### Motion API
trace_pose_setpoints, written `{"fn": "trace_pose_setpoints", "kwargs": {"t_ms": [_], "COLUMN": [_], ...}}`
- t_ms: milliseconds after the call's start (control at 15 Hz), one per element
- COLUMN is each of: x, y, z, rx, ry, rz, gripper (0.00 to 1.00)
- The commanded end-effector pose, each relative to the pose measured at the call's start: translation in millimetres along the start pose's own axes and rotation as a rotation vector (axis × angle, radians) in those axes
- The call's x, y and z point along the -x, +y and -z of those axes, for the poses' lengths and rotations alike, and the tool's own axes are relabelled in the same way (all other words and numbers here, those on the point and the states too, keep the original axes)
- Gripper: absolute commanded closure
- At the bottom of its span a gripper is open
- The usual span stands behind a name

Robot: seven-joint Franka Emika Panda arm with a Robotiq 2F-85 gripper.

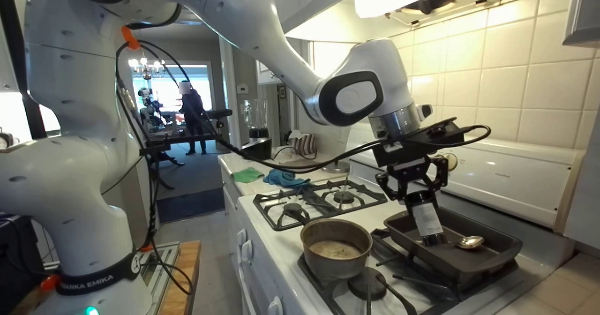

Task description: Pour the contents in the jar into the pot

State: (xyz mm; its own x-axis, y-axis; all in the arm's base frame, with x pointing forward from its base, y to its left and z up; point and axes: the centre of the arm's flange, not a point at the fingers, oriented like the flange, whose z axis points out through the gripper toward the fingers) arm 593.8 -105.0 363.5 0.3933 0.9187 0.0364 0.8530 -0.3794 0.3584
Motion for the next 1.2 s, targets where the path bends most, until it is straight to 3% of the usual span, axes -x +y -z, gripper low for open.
{"fn": "trace_pose_setpoints", "kwargs": {"t_ms": [0,200,267,467,1000,1067,1133], "x": [-7,-18,-21,-26,-25,-27,-30], "y": [-24,-32,-21,-26,-27,-28,-29], "z": [24,29,14,17,17,18,19], "rx": [-0.004,-0.009,-0.009,-0.009,-0.011,-0.010,-0.013], "ry": [-0.006,0.012,0.011,0.014,0.014,0.004,-0.006], "rz": [0.197,0.354,0.257,0.319,0.332,0.360,0.387], "gripper": [0.75,0.75,0.50,0.50,0.50,0.75,0.75]}}
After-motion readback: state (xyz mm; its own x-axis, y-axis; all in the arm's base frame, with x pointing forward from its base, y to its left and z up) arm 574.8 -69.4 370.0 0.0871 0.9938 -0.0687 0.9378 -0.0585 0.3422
